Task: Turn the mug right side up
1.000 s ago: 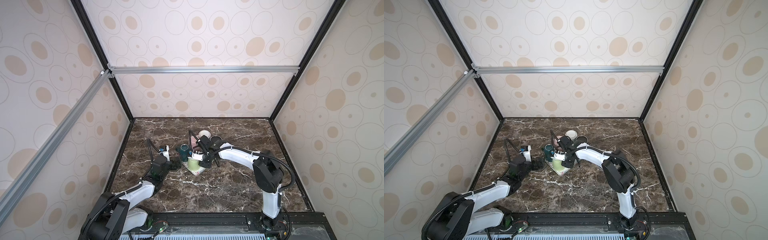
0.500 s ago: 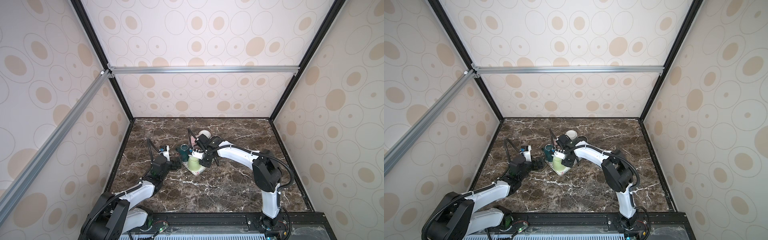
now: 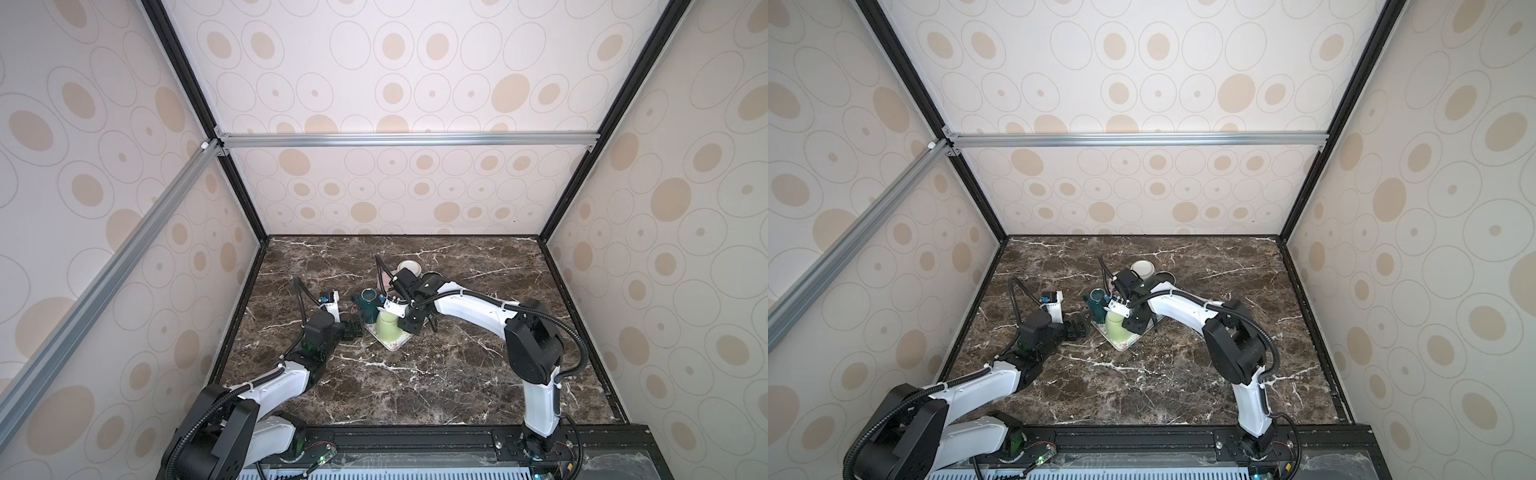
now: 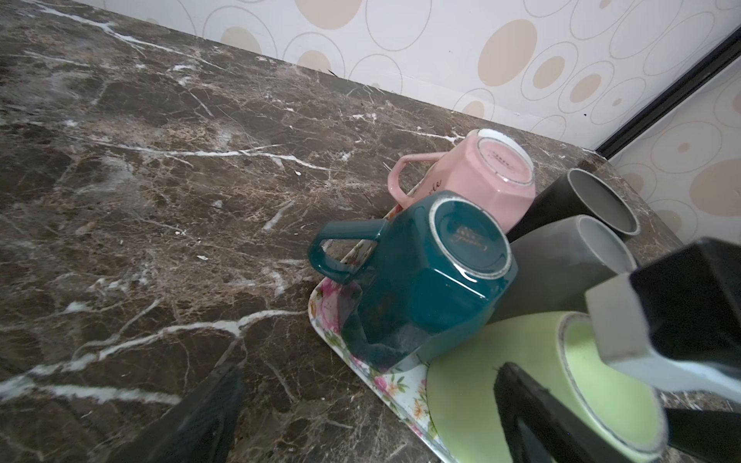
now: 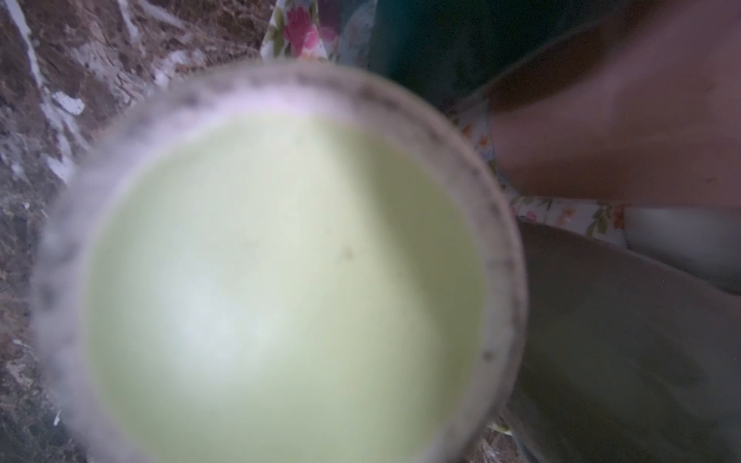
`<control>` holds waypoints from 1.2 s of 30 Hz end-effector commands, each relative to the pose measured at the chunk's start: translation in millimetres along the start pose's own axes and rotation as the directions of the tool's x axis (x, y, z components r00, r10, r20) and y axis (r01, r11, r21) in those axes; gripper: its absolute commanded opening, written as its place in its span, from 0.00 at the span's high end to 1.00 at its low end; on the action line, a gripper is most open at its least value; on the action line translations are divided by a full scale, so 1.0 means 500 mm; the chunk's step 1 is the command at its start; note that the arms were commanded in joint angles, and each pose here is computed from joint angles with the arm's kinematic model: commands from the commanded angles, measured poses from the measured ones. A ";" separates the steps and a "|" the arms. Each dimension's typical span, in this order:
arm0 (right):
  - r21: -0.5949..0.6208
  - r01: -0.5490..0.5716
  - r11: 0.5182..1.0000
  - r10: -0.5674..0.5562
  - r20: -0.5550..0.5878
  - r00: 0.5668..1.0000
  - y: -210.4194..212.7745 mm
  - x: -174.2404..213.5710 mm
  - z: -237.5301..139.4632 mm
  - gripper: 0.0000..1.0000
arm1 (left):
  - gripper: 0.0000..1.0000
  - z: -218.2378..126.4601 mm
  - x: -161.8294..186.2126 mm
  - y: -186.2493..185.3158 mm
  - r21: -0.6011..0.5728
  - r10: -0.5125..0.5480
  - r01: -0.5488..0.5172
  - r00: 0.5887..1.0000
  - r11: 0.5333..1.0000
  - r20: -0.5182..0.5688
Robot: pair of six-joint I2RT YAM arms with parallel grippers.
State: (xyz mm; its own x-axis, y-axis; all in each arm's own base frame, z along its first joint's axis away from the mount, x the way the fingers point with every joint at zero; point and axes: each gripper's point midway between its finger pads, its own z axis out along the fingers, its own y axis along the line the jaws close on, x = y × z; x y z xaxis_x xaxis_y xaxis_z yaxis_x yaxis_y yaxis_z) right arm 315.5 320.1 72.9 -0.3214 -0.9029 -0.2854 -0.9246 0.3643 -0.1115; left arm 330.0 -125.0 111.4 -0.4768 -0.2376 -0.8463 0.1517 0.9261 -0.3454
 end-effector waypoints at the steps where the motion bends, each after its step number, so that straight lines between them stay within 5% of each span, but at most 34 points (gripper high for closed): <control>1: -0.021 0.010 1.000 -0.009 0.040 0.999 0.014 -0.022 -0.032 0.74 | 0.02 -0.004 -0.040 -0.025 0.037 -0.016 0.014 0.998 0.999 0.055; 36: 0.005 -0.028 1.000 0.028 0.046 0.999 0.003 -0.034 -0.044 0.79 | 0.02 -0.012 -0.045 -0.036 0.058 -0.025 0.021 0.998 0.998 0.065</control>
State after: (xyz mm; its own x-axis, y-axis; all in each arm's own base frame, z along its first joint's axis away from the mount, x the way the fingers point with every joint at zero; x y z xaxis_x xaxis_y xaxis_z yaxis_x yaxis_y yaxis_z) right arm 313.0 326.2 90.3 -0.3361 -0.8833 -0.3269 -0.9192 0.3833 -0.0907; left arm 329.0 -127.6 120.8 -0.4592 -0.2535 -0.8514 0.1645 0.9176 -0.3619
